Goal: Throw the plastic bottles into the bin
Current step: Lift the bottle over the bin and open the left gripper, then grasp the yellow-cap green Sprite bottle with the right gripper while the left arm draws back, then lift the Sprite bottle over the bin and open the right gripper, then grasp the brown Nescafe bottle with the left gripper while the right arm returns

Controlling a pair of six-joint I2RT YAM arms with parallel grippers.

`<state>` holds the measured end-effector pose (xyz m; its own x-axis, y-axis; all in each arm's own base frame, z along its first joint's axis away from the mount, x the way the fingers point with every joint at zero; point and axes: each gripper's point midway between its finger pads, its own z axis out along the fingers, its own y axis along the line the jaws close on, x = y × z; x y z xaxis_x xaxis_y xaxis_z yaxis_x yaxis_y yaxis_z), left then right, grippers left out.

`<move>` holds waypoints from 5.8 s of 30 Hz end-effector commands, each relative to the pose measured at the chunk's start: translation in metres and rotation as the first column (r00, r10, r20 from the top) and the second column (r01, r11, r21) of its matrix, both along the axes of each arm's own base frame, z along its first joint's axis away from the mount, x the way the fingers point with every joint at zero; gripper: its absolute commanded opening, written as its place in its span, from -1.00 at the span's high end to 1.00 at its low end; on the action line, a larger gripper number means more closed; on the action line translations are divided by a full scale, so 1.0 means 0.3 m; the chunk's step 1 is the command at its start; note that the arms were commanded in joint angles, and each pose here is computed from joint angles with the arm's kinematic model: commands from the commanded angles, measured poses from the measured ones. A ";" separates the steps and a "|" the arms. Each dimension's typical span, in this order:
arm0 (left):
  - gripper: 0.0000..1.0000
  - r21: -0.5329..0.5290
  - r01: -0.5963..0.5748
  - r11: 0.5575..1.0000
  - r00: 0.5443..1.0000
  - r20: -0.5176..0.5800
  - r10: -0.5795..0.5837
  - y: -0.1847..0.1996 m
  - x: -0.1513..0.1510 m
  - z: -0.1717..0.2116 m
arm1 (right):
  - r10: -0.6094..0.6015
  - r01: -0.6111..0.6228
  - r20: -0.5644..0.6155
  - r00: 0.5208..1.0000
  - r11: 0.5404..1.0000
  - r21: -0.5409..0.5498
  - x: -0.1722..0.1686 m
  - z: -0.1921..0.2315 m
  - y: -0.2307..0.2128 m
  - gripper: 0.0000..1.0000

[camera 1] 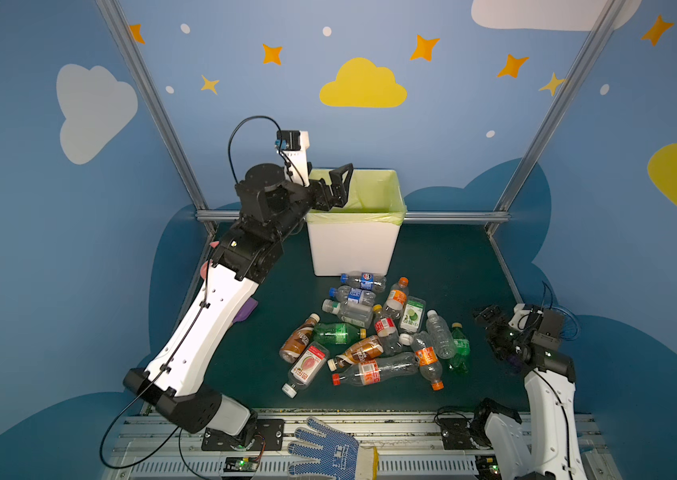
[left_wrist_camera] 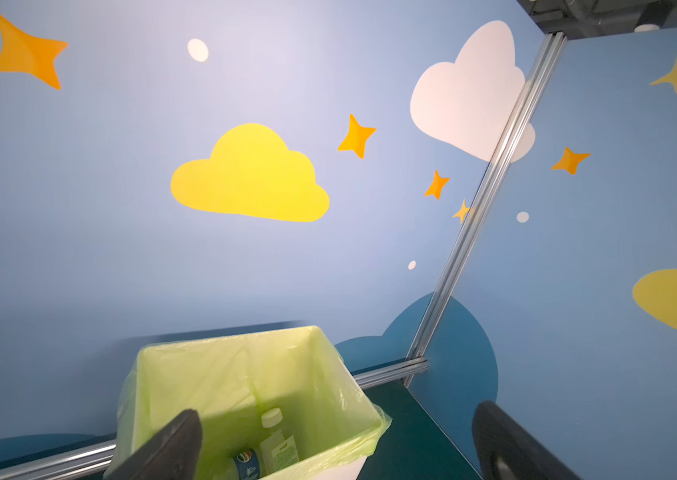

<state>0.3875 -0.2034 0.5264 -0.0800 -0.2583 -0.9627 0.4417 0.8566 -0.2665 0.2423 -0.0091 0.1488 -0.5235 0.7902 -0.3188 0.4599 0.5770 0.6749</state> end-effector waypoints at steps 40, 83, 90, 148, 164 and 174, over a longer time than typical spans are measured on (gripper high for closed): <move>-1.00 0.141 -0.307 0.941 0.821 -0.461 0.337 0.427 -0.159 -0.855 | 0.113 -0.146 -0.372 0.921 0.987 -0.063 -0.103 -0.368 0.086 -0.71; -1.00 0.193 -0.401 0.895 0.669 -0.606 0.430 0.529 -0.182 -1.106 | 0.236 -0.141 0.272 0.933 0.935 -0.325 0.410 0.609 0.064 0.46; -1.00 0.242 -0.393 0.887 0.590 -0.673 0.445 0.534 -0.193 -1.208 | 0.192 0.031 0.680 0.708 0.953 -0.301 0.388 1.266 0.083 0.45; -0.75 0.493 0.138 0.859 0.307 -0.846 0.437 0.336 -0.489 -1.524 | 0.322 -0.333 -0.088 0.943 0.888 -0.317 0.149 -0.021 0.163 -0.85; -0.65 0.587 0.212 0.781 0.250 -0.806 0.537 0.349 -0.426 -1.617 | 0.266 -0.287 -0.111 0.958 0.919 -0.272 0.138 -0.070 0.141 -0.86; -0.37 0.590 0.244 0.770 0.215 -0.807 0.550 0.346 -0.388 -1.649 | 0.250 -0.267 -0.099 0.963 0.932 -0.246 0.136 -0.082 0.132 -0.87</move>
